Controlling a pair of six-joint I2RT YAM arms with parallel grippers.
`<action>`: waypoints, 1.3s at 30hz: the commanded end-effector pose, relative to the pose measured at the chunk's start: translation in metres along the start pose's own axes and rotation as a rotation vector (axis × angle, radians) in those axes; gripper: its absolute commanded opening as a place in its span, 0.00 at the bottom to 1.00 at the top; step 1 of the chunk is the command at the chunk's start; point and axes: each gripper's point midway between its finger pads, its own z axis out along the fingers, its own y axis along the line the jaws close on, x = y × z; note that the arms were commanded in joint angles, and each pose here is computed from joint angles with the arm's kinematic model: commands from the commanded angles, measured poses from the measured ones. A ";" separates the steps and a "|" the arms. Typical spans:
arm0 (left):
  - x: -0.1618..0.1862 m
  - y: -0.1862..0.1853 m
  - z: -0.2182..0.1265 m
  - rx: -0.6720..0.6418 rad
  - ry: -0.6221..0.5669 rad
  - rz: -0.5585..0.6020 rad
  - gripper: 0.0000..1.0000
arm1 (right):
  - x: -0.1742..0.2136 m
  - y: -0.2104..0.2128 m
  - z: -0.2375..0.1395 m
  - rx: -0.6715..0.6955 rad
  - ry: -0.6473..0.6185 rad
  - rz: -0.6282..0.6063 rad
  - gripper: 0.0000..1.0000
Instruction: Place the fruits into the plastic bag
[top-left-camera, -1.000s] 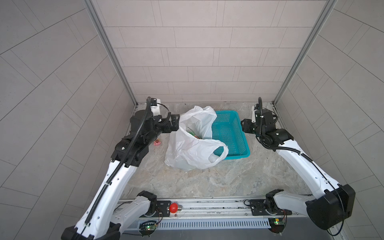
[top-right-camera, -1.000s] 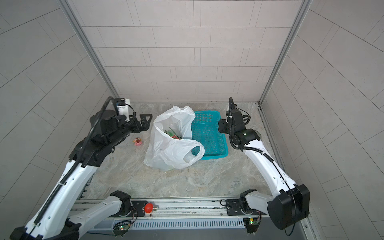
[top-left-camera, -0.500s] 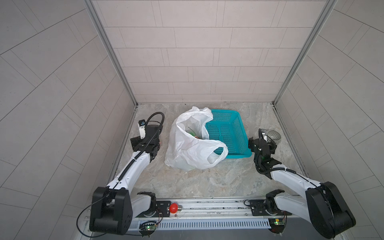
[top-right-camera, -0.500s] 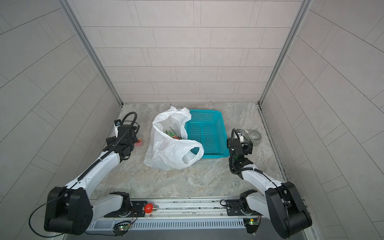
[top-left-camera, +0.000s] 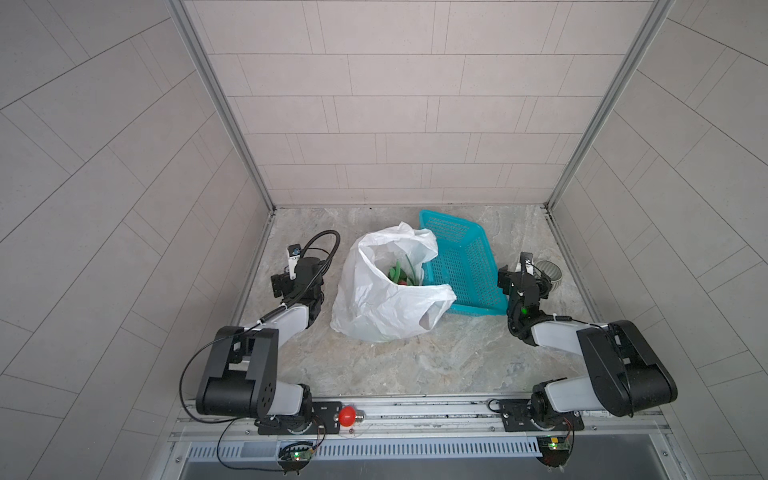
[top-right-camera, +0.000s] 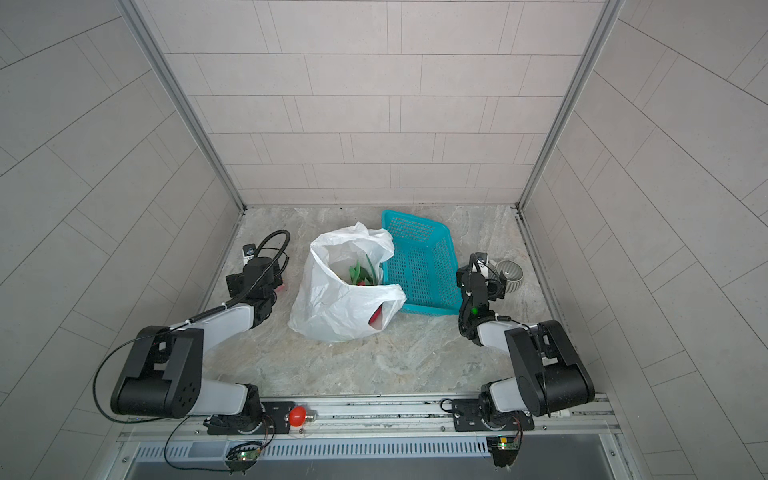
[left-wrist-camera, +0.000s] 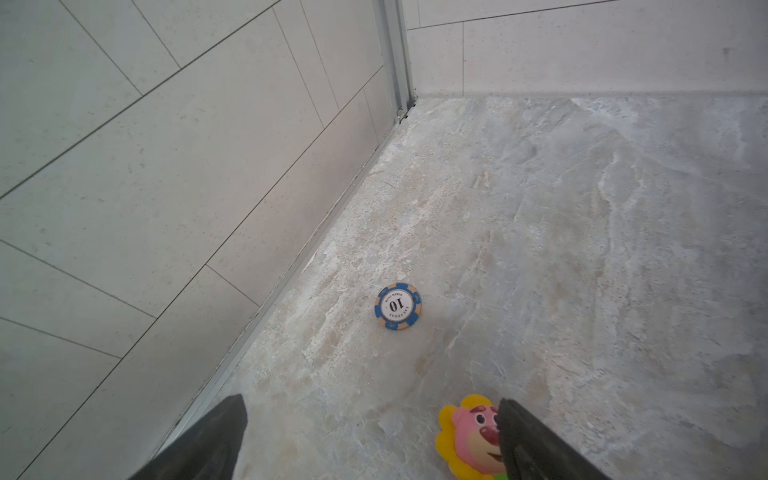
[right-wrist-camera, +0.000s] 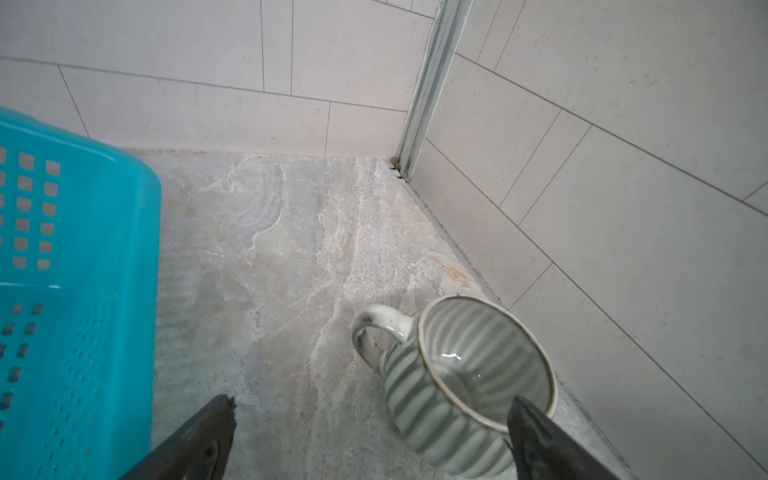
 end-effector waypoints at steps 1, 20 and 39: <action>-0.001 -0.008 0.007 0.028 -0.043 0.026 1.00 | 0.016 0.012 0.006 -0.104 -0.074 0.008 0.99; 0.016 -0.074 -0.008 0.422 -0.147 -0.005 1.00 | 0.018 0.026 0.015 -0.177 0.009 -0.042 0.99; 0.011 -0.064 -0.003 0.358 -0.160 -0.025 1.00 | 0.019 0.025 0.015 -0.170 0.009 -0.040 0.99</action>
